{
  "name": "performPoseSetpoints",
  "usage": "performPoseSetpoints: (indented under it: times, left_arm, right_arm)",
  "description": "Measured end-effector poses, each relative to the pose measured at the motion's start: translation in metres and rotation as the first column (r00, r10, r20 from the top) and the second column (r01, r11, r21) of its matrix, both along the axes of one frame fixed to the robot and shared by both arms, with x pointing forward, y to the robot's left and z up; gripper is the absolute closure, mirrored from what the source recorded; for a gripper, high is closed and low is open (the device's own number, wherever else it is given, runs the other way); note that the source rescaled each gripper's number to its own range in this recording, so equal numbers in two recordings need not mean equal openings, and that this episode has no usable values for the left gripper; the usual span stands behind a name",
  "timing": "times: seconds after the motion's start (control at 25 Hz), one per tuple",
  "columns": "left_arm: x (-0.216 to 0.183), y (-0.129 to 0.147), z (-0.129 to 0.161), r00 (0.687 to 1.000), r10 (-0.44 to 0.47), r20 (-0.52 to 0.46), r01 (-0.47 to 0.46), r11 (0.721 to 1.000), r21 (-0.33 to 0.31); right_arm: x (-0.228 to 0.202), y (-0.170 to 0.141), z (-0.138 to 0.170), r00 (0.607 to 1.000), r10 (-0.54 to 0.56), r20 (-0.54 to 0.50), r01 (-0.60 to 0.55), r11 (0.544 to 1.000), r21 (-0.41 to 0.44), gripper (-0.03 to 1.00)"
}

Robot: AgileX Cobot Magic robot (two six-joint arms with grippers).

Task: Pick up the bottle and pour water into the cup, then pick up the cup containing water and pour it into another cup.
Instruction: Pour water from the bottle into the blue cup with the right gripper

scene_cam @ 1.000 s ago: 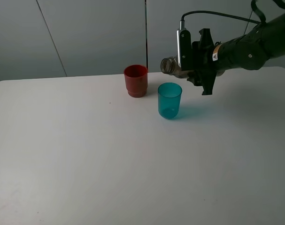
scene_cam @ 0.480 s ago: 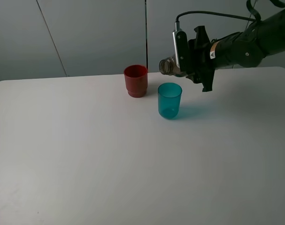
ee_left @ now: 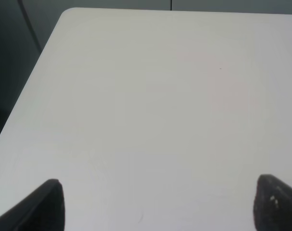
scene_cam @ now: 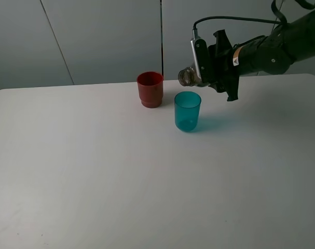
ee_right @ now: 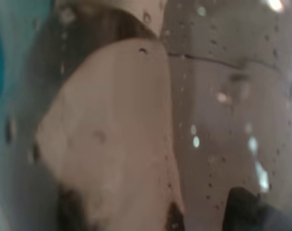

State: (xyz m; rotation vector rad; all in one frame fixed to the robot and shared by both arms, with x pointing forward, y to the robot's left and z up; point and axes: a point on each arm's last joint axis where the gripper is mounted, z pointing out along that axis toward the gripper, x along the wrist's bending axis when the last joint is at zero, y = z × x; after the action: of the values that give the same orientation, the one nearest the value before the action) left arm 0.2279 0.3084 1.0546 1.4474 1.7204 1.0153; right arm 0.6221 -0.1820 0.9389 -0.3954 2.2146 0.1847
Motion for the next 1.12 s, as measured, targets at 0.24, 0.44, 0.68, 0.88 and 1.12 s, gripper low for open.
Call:
performPoseSetpoints:
  times: [0.24,0.44,0.68,0.88,1.12]
  left_arm:
    - [0.0000,0.0000,0.0000,1.000,0.000,0.000,0.000,1.000,0.000]
    - [0.0000,0.0000,0.0000,1.000,0.000,0.000,0.000,1.000,0.000]
    - [0.0000,0.0000,0.0000,1.000,0.000,0.000,0.000,1.000,0.000]
    - [0.0000,0.0000,0.0000,1.000,0.000,0.000,0.000,1.000,0.000]
    - [0.0000,0.0000,0.0000,1.000,0.000,0.000,0.000,1.000,0.000]
  right_arm:
    - [0.0002,-0.0006,0.0000,0.999,0.039,0.016,-0.038,0.998,-0.047,0.96]
    - [0.0002,-0.0005,0.0001,0.997,0.066,0.027,-0.064,0.995,-0.078,0.96]
    - [0.0003,-0.0005,0.0002,0.996,0.084,0.033,-0.081,0.992,-0.098,0.96]
    - [0.0003,-0.0005,0.0002,0.996,0.087,0.034,-0.083,0.991,-0.102,0.96]
    - [0.0006,-0.0016,0.0002,0.995,0.095,0.037,-0.090,0.989,-0.114,0.96]
